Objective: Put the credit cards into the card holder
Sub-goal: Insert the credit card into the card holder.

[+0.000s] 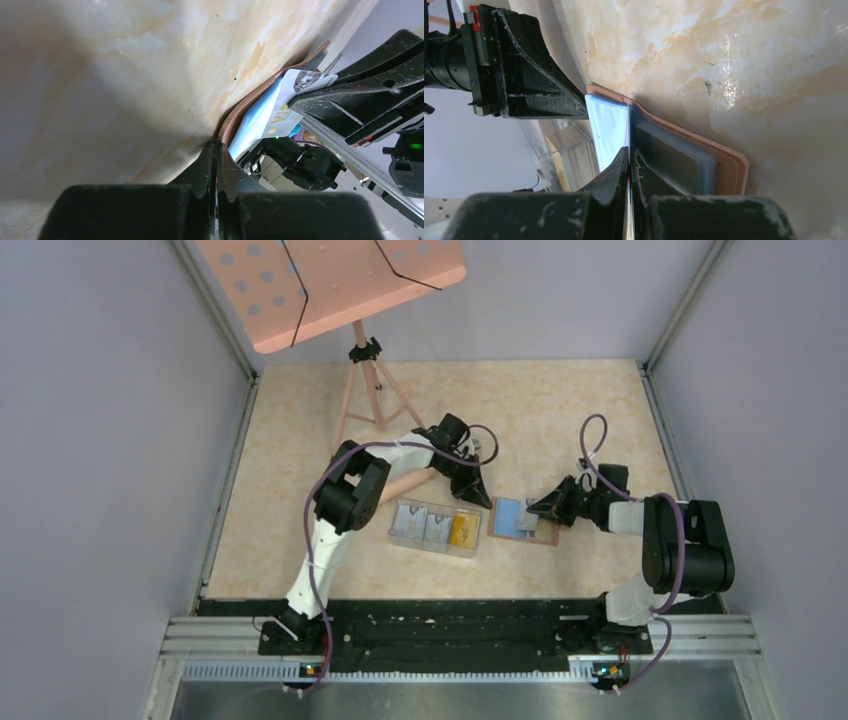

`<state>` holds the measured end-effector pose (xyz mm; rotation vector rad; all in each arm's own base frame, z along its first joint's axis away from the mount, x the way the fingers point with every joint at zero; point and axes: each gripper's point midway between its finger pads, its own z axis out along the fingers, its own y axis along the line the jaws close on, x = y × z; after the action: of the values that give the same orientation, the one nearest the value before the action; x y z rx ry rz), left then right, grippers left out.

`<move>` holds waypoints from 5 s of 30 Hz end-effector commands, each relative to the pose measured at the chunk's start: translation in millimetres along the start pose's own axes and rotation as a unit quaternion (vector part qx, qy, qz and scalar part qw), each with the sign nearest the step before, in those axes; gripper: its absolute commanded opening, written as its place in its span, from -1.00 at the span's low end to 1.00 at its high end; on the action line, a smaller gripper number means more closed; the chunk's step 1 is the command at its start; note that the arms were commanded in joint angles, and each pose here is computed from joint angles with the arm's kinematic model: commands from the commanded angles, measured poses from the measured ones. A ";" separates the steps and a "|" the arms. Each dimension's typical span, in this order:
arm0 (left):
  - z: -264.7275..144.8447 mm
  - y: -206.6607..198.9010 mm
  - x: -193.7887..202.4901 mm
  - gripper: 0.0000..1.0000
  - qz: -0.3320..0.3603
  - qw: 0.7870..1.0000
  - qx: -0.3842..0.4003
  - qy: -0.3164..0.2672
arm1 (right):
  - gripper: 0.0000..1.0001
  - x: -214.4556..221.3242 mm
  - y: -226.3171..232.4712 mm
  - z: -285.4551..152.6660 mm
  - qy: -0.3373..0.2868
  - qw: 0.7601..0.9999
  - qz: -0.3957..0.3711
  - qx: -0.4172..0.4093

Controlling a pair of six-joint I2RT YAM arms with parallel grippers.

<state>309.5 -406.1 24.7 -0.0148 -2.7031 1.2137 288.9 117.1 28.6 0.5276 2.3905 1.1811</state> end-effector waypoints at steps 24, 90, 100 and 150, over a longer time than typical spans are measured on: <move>6.7 4.5 1.2 -1.00 0.005 0.999 -0.025 -0.019 | -1.00 40.0 -5.8 13.3 0.117 0.993 0.013 0.002; -10.0 -32.1 -2.6 -0.77 0.024 0.997 0.019 -0.065 | 0.49 -16.8 25.0 -33.3 0.071 0.958 -0.168 0.221; 0.5 -33.1 4.4 -0.74 0.020 0.999 0.023 -0.045 | 0.41 -6.4 9.3 -33.3 0.093 0.954 -0.156 0.240; 20.5 -25.6 20.5 -0.14 0.005 0.999 0.034 0.008 | -0.36 36.3 -1.1 3.0 0.169 0.956 -0.105 0.214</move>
<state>293.6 -432.6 38.0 -0.0123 -2.6782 1.2940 255.6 112.9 22.7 0.2668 2.9411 0.6159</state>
